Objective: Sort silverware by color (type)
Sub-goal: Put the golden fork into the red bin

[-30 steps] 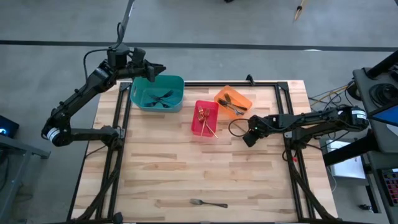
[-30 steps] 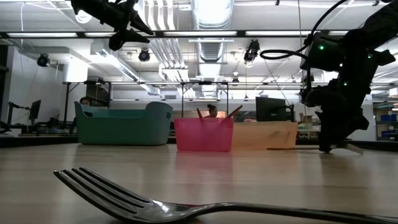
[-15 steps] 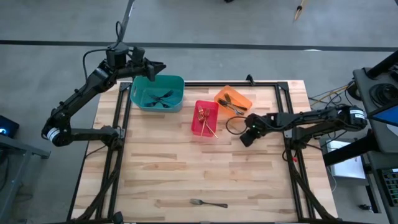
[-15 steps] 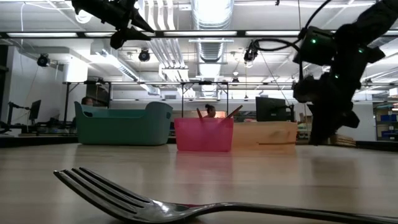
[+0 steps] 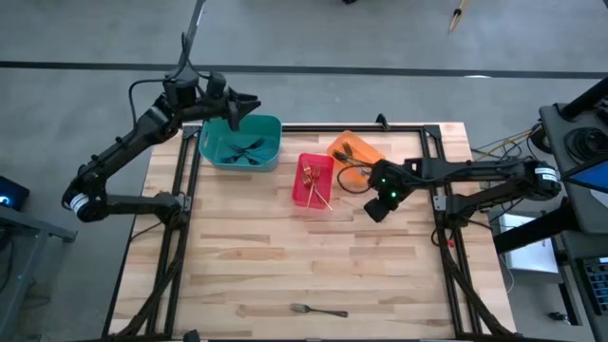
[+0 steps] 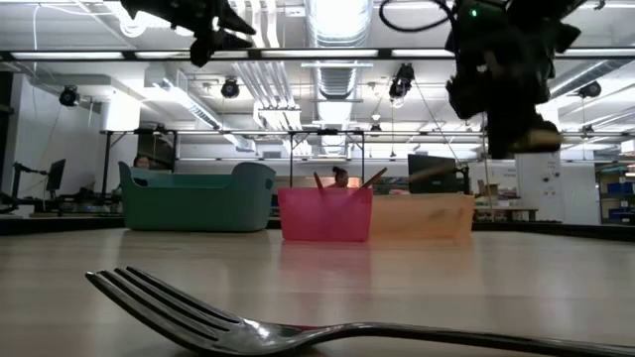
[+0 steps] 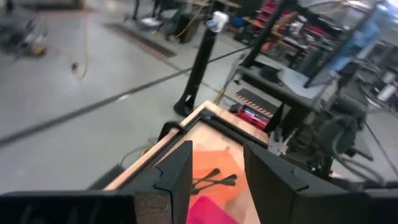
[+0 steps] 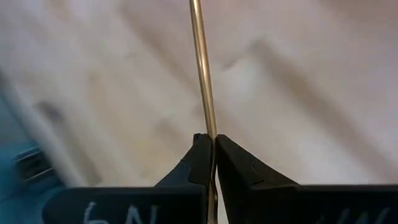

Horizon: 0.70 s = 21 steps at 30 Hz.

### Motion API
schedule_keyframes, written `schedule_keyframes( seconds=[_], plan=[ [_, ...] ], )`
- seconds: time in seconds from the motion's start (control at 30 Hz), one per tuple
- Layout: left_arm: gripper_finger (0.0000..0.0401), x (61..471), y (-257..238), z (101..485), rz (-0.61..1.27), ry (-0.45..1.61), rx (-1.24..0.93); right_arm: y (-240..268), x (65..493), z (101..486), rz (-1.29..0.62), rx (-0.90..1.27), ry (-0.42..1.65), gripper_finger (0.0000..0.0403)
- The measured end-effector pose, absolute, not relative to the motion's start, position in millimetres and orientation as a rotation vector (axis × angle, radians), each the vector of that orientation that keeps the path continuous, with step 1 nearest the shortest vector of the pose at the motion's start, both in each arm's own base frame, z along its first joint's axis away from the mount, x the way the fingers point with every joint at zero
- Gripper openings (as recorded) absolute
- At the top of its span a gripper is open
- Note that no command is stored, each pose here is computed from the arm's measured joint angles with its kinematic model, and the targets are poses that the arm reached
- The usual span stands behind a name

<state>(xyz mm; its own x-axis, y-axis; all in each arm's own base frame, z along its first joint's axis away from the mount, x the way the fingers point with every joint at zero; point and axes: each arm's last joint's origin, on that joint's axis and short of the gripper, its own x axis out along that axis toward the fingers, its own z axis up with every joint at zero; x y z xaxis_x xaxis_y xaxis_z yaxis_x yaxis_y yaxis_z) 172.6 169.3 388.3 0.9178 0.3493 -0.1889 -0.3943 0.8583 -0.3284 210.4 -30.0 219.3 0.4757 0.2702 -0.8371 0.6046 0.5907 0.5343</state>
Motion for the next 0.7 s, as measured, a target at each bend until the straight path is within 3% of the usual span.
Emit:
schedule_keyframes(
  seconds=[0.2,0.43,0.7],
  plan=[
    [0.0123,187.9,156.0,395.7,0.300,0.085,-0.207,-26.2,219.7,250.7,-0.028,1.099,1.072,0.0009],
    [0.0123,206.0,147.9,393.3,0.299,0.092,-0.093,-35.8,229.2,289.9,0.067,1.141,0.962,0.0009],
    [0.0123,218.0,152.5,386.3,0.253,0.094,-0.132,-64.2,262.8,344.0,0.033,0.732,0.741,0.0009]
  ],
)
